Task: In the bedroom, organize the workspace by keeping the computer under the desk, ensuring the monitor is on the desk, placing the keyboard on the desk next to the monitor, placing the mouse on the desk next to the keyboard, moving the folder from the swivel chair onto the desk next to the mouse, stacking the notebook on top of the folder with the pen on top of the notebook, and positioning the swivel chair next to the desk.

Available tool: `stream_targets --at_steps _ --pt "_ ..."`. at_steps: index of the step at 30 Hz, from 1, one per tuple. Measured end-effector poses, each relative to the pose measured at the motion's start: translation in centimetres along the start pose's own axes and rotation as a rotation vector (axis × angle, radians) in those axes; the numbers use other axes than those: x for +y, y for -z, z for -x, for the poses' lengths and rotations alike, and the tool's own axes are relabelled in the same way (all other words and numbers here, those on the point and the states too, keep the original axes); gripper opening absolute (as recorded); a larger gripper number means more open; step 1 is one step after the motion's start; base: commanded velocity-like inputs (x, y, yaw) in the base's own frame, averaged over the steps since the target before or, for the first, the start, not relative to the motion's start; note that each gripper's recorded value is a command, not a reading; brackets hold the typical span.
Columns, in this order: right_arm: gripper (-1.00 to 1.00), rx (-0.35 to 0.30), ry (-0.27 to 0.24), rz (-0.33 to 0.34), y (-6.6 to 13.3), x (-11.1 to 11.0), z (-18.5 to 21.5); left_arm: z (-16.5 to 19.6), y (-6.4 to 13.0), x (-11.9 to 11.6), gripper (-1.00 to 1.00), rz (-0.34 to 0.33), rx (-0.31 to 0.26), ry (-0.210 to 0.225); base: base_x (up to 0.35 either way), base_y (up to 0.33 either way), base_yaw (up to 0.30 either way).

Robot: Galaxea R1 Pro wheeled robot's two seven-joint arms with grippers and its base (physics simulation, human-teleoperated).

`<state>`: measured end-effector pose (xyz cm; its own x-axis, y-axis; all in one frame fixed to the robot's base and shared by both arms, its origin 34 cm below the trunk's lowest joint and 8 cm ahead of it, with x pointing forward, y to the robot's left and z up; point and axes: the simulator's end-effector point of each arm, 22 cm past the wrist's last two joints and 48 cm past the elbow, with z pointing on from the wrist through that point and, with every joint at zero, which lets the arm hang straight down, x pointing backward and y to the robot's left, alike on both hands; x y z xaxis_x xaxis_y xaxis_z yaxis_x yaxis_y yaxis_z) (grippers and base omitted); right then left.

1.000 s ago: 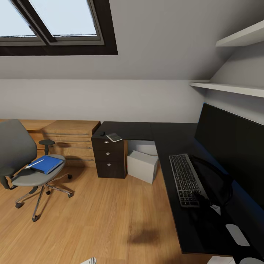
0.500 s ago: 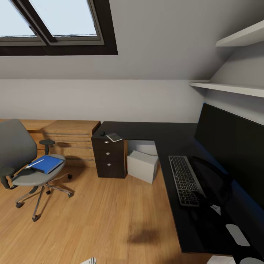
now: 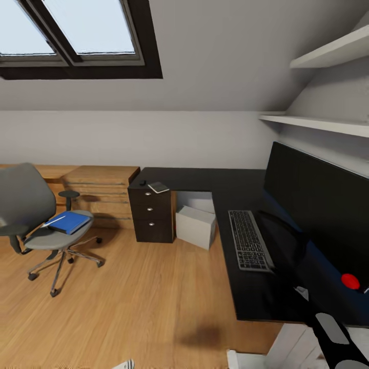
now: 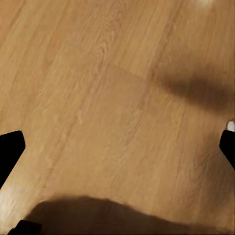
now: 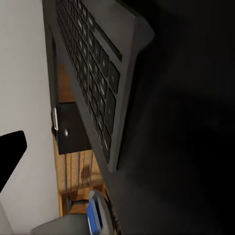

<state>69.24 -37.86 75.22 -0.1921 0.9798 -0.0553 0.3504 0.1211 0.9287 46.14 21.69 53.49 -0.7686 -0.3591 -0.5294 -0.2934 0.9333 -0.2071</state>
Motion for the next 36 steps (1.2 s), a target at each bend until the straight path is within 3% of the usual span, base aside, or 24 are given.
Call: stream_targets --at_steps 13,20,32,36 --pt "1.0 0.011 0.008 -0.021 -0.1 -0.7 -0.5 0.0 0.0 0.0 1.0 0.0 0.0 0.0 -0.285 -0.084 0.0" --pt "1.0 0.046 0.043 -0.034 -0.4 -0.9 -1.8 0.0 0.0 0.1 1.0 0.001 0.0 0.0 -0.296 -0.011 0.0" --pt "1.0 0.074 0.046 -0.061 -0.5 -2.0 -3.0 0.0 0.0 0.1 1.0 0.001 0.0 -0.001 -0.303 -0.001 0.0" --pt "1.0 0.104 0.075 -0.075 -0.7 -2.4 -4.2 0.0 0.0 0.1 1.0 0.002 0.0 -0.001 -0.304 0.0 0.0"
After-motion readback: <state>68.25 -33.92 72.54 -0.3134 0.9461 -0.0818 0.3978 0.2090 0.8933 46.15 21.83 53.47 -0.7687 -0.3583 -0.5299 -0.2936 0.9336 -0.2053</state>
